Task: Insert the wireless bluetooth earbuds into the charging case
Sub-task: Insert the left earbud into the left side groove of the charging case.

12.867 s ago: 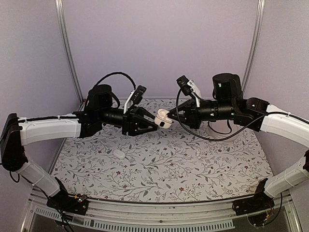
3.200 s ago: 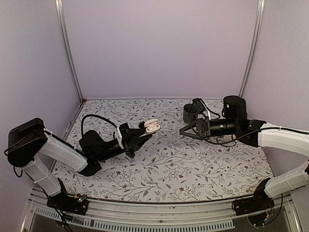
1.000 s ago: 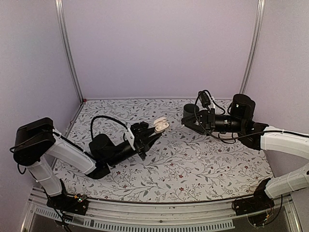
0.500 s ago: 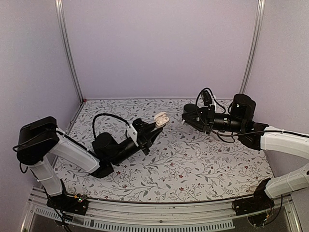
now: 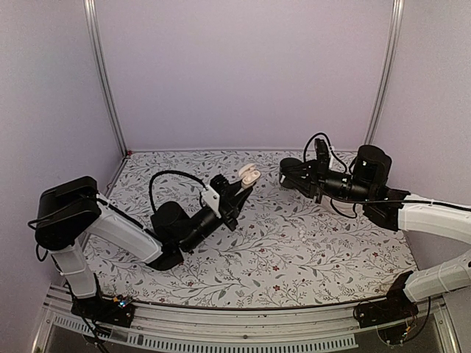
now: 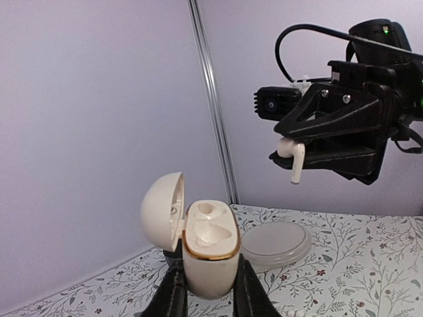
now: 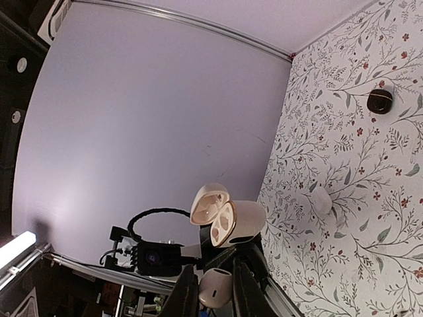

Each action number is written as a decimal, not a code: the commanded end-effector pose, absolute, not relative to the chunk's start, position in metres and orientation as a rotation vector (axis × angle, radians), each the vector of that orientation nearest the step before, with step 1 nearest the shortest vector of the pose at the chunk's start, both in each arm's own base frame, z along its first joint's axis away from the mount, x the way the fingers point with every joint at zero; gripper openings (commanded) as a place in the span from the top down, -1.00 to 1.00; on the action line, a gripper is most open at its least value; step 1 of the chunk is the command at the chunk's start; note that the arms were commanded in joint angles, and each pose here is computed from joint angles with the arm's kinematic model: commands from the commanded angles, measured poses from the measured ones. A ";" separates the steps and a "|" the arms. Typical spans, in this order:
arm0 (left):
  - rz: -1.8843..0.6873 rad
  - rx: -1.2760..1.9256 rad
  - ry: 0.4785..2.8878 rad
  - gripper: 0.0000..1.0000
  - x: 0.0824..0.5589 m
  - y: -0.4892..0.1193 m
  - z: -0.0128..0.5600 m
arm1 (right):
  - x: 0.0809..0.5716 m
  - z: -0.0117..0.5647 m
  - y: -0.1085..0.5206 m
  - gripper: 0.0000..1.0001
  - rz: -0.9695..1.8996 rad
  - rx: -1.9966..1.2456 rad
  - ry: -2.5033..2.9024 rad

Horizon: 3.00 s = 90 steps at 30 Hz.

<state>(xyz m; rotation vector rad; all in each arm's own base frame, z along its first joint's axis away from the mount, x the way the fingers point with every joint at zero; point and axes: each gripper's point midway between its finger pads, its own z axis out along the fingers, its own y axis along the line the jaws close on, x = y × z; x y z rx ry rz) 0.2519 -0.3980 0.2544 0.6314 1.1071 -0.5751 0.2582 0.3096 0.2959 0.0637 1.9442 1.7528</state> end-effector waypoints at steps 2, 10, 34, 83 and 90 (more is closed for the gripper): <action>-0.553 0.586 1.092 1.00 0.253 -0.405 0.261 | 0.266 0.320 0.301 0.65 1.762 0.139 1.844; -0.528 0.574 1.114 1.00 0.261 -0.419 0.255 | 0.273 0.336 0.305 0.66 1.777 0.223 1.780; -0.460 0.489 1.146 1.00 0.276 -0.442 0.251 | 0.294 0.332 0.319 0.67 1.695 0.385 1.735; -0.714 0.555 0.927 1.00 0.239 -0.426 0.277 | 0.275 0.324 0.292 0.66 1.668 0.416 1.734; -0.715 0.559 0.916 1.00 0.240 -0.427 0.280 | 0.274 0.314 0.297 0.67 1.684 0.417 1.773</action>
